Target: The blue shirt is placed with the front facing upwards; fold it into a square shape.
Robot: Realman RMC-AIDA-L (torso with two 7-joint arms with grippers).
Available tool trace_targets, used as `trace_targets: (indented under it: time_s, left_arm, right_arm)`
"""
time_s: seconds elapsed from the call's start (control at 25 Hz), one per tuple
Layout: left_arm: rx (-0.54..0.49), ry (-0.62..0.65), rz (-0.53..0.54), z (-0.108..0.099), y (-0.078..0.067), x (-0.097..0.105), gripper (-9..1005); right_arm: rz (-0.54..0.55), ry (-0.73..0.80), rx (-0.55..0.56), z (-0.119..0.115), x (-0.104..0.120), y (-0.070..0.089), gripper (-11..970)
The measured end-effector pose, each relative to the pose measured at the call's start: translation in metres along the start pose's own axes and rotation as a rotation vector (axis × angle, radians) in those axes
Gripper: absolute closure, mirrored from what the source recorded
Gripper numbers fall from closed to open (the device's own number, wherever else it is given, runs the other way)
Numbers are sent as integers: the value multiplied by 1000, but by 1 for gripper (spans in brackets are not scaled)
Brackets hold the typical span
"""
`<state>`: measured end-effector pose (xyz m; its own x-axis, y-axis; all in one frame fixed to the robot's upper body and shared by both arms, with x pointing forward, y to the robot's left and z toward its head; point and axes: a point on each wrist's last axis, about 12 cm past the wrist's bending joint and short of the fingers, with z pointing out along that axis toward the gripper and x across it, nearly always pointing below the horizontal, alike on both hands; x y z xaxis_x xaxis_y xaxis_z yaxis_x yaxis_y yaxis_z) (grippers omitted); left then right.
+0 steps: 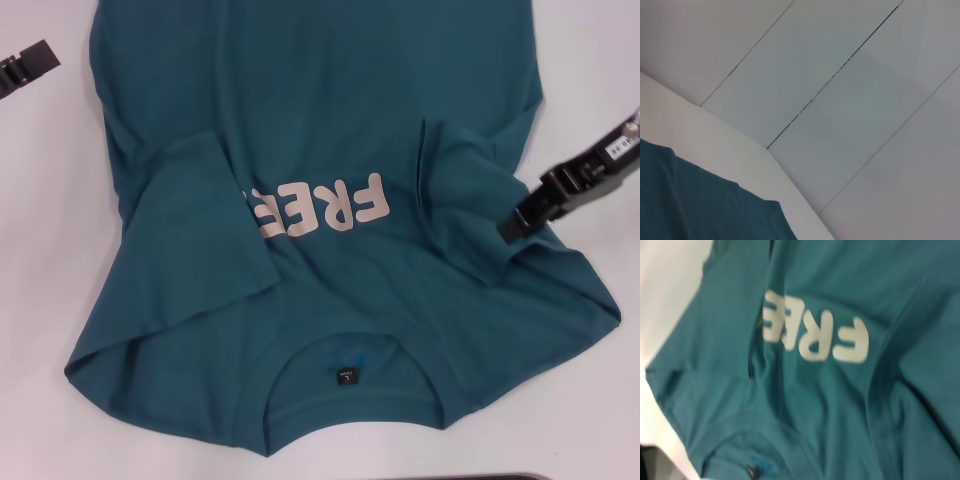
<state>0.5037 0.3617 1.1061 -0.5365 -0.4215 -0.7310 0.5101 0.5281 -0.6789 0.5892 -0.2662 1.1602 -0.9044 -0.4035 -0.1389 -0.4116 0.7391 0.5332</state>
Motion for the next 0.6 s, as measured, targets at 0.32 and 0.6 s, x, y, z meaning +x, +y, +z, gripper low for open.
trace_targets:
  time_s: [0.32,0.6]
  left_arm:
    - [-2,-4,-10,0,0,0,233]
    - [-4,-8,-11,-1,0,-1,233]
  right_arm:
    - [58,87,6,8,13,-6,627]
    - [107,94,43,27,16,-8,628]
